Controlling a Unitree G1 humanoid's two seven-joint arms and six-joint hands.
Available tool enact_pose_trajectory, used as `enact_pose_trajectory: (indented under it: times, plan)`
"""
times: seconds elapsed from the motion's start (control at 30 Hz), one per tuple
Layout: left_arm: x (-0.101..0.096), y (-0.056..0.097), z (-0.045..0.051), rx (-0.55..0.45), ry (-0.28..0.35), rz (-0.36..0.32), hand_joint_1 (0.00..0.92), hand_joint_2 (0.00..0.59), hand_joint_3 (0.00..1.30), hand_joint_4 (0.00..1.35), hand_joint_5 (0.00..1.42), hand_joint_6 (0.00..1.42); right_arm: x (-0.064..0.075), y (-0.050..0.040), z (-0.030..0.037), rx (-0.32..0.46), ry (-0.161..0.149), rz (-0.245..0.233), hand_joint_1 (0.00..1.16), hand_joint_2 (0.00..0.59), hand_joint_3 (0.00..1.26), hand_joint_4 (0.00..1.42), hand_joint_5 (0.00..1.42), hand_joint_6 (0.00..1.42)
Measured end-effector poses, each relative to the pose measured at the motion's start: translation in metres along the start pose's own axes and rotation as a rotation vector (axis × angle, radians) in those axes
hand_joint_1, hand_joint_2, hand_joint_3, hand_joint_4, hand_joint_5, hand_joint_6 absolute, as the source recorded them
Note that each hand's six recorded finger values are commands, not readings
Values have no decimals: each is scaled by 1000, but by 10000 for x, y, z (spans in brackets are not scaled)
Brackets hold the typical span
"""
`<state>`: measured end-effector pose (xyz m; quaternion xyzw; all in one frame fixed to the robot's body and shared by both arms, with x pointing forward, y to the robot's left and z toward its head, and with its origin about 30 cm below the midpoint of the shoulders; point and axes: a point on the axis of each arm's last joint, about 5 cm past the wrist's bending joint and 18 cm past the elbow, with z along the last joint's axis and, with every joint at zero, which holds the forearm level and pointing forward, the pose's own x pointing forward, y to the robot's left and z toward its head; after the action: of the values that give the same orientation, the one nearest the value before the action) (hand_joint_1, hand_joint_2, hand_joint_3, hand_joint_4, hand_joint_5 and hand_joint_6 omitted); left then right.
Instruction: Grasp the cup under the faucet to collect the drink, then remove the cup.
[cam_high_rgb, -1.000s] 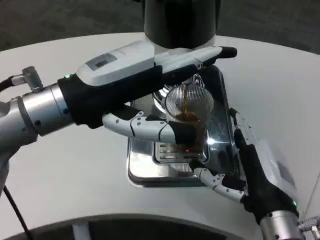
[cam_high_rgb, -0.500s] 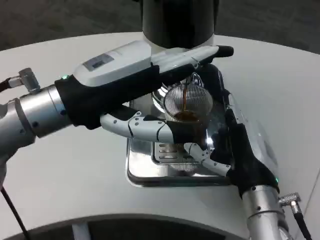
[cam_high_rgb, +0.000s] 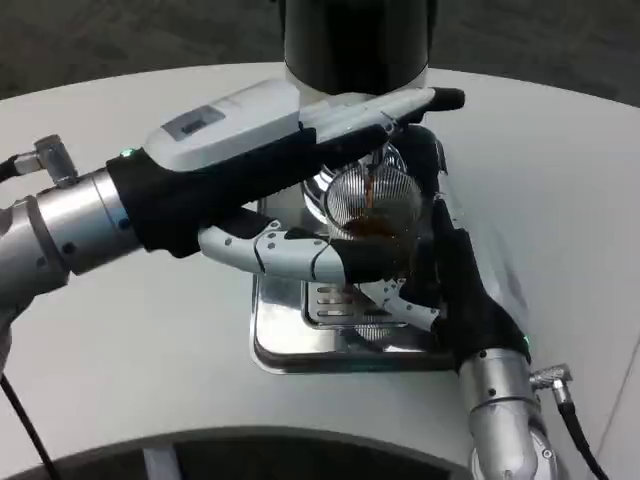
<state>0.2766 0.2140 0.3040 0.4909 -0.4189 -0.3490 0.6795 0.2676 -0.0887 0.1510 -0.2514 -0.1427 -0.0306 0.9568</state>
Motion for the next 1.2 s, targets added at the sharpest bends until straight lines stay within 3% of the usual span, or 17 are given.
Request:
enact_pose_trajectory:
  times: [0.7,0.8,1.03,1.2]
  plan:
    - [-14,-10,-25,-14,8,12,0,154,0,0,70,56,75,80,-24,46,-26,7,729,205,0,28,27,90]
    - [-37,-9,-42,-46,11,58,0,179,0,0,70,56,81,83,-19,48,-31,8,745,205,0,50,45,101]
    - [-163,-18,-69,-64,45,243,0,198,0,0,70,56,123,95,12,52,-59,14,764,212,0,84,71,124]
    - [-202,-25,-74,-68,55,290,0,202,0,0,74,56,159,111,31,61,-69,12,795,210,7,137,111,164]
